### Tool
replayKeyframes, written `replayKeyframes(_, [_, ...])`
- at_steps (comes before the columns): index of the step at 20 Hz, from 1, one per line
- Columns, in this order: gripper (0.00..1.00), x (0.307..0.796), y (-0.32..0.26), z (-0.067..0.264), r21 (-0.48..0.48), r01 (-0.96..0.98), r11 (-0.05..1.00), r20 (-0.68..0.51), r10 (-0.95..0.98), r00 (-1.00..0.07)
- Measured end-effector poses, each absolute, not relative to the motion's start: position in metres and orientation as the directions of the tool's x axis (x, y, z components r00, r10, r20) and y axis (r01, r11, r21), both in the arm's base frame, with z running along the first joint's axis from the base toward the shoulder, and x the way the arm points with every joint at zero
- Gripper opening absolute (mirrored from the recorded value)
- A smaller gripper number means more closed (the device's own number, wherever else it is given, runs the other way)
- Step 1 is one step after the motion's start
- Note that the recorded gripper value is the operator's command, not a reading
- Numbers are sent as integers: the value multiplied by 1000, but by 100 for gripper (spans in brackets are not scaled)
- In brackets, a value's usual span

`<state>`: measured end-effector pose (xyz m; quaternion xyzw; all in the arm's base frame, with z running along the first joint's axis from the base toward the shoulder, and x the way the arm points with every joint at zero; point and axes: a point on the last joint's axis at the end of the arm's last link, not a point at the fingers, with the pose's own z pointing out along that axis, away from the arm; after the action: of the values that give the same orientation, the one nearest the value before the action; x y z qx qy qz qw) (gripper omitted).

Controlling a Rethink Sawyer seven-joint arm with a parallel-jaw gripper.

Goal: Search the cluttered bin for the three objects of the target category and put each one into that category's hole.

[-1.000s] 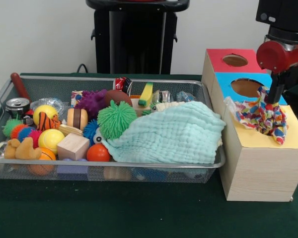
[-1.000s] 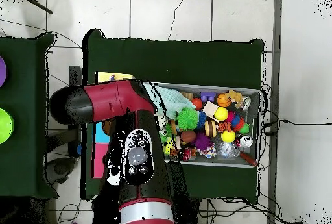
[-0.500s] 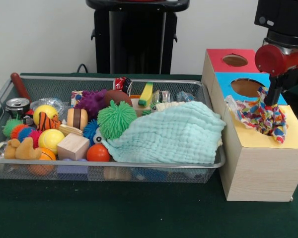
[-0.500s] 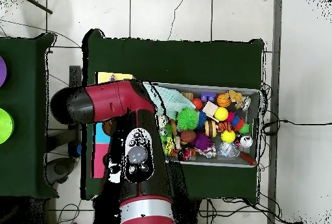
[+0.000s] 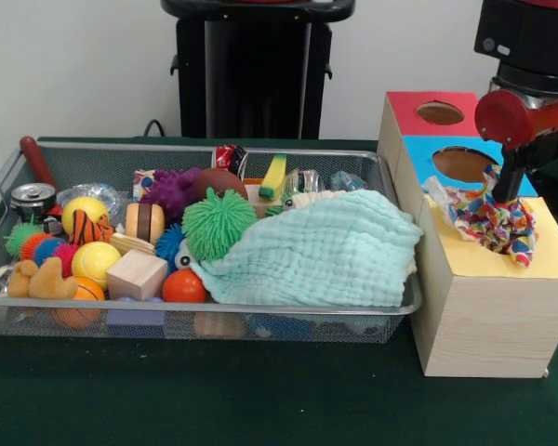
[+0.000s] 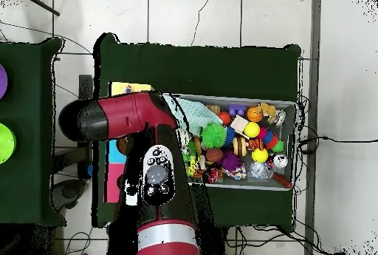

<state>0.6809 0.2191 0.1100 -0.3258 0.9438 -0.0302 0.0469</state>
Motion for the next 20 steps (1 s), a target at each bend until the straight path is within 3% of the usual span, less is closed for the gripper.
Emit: replayKeyframes(20, [0,689,221,79,-126,-611,781,-148,-624,-767])
